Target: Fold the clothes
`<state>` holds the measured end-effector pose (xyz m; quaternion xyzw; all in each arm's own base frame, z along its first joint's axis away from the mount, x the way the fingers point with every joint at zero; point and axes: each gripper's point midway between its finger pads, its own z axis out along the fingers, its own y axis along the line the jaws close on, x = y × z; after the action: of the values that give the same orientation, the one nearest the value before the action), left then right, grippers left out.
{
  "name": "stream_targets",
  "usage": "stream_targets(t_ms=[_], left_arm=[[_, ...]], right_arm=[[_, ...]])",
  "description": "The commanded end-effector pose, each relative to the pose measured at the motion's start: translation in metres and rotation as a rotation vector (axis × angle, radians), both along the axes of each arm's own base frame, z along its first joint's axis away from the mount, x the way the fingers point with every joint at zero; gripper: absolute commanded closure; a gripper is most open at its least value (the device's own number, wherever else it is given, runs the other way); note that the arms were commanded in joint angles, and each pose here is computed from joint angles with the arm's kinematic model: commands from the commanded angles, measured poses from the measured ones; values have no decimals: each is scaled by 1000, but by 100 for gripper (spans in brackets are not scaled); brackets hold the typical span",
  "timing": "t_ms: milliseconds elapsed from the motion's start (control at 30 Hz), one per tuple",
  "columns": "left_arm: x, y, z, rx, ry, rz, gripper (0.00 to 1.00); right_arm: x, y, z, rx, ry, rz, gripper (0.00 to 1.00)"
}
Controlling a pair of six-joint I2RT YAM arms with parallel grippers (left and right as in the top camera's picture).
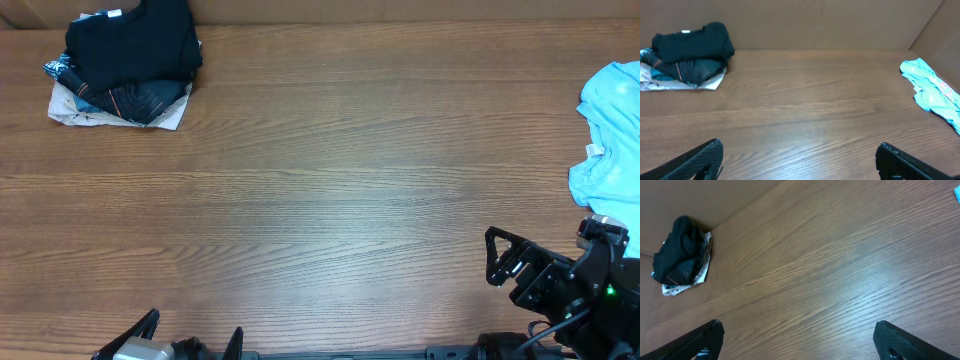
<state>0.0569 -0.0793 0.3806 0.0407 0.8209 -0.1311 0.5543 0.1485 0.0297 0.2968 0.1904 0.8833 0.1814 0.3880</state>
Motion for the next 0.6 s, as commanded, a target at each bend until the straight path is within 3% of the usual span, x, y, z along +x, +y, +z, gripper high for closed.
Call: stream_targets(t_ms=[0,567], left_arm=[[-2,-4,-2,13,1,-31,0],[-2,-4,-2,13,1,-31,0]], right_arm=[[-2,-1,-5,-3,19,-6,0],[-4,-1,-6,-3,27,-7,0]])
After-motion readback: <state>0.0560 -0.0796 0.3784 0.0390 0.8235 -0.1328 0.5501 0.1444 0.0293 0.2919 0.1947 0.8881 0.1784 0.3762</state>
